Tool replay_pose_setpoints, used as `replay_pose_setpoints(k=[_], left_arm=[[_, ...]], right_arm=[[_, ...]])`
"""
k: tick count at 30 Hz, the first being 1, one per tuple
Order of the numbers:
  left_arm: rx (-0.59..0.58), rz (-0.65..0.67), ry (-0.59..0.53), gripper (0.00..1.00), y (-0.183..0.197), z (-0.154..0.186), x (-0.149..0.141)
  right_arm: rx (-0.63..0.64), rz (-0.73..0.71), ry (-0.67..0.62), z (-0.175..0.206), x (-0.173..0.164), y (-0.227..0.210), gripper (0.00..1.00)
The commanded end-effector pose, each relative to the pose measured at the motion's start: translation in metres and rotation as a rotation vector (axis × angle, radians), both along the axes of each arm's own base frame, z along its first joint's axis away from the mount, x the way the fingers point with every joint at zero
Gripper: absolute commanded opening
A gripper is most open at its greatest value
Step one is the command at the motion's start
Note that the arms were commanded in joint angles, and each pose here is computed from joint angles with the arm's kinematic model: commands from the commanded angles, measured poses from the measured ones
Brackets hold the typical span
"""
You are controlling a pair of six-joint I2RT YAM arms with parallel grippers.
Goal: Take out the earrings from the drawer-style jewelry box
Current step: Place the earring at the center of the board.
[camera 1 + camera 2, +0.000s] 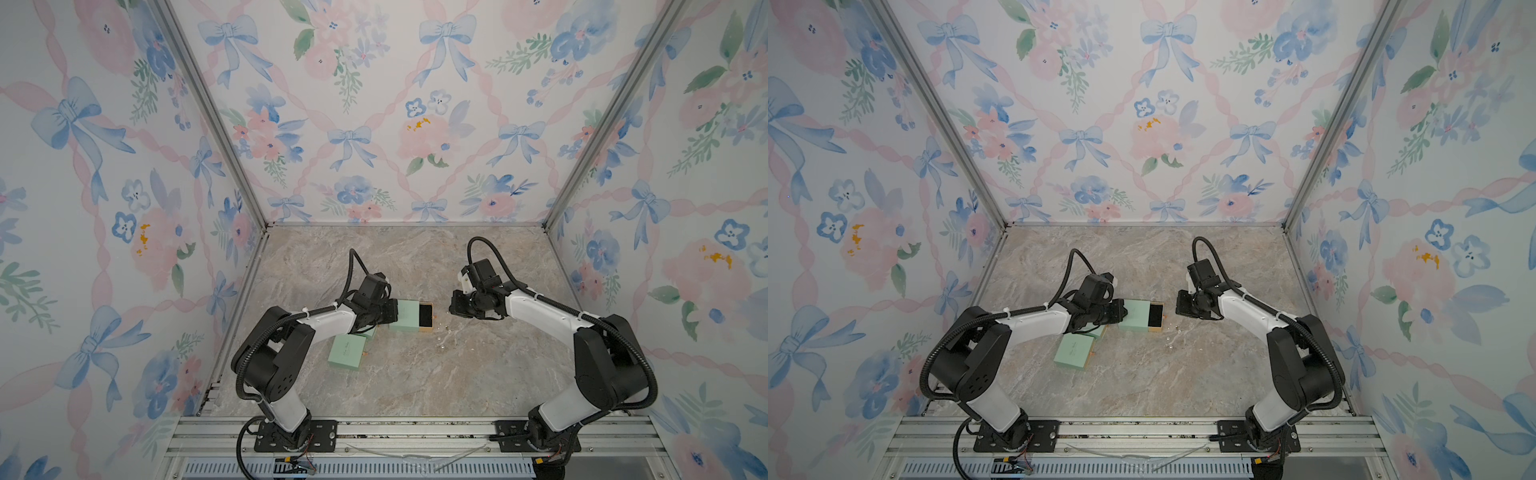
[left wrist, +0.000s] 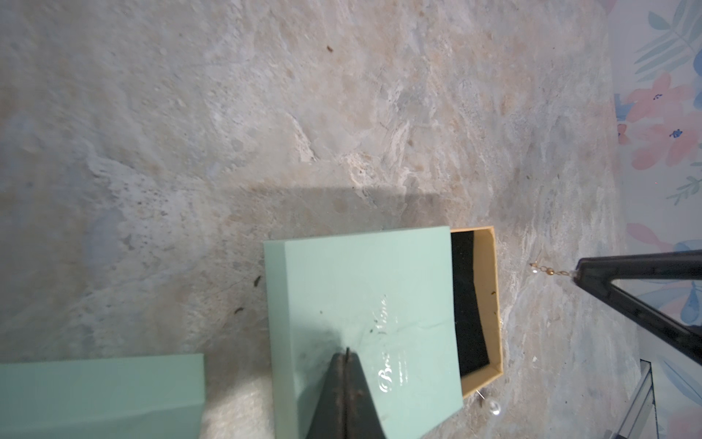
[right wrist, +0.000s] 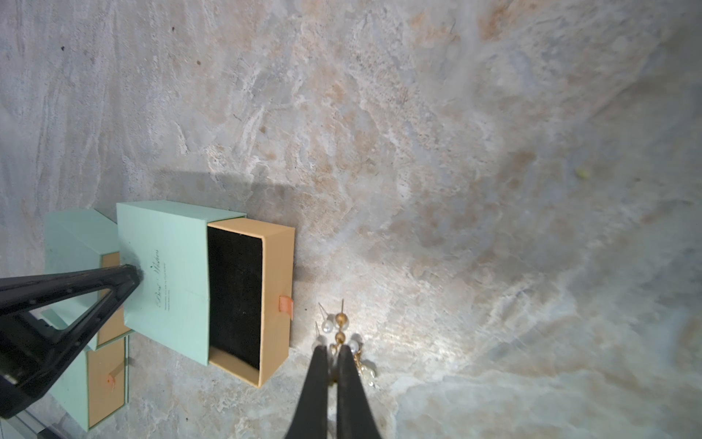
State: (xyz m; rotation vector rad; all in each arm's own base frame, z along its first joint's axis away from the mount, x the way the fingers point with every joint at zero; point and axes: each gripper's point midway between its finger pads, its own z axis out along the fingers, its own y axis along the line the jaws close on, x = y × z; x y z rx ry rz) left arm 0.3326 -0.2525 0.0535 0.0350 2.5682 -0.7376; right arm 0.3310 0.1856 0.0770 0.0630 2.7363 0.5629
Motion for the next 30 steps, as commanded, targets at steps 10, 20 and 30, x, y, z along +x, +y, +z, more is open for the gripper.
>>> replay_pose_setpoints(k=[10, 20, 30], left_arm=[[0.114, 0.02, 0.118, 0.0, 0.026, -0.038, -0.023], [0.116, 0.018, 0.12, 0.0, 0.026, -0.039, -0.023], [0.116, 0.017, 0.122, 0.0, 0.026, -0.039, -0.023]], right_arm=[[-0.024, -0.017, 0.06, -0.027, -0.007, -0.008, 0.03], [-0.03, -0.014, 0.101, -0.045, -0.01, -0.006, 0.03], [-0.036, -0.014, 0.124, -0.055, -0.011, -0.006, 0.03]])
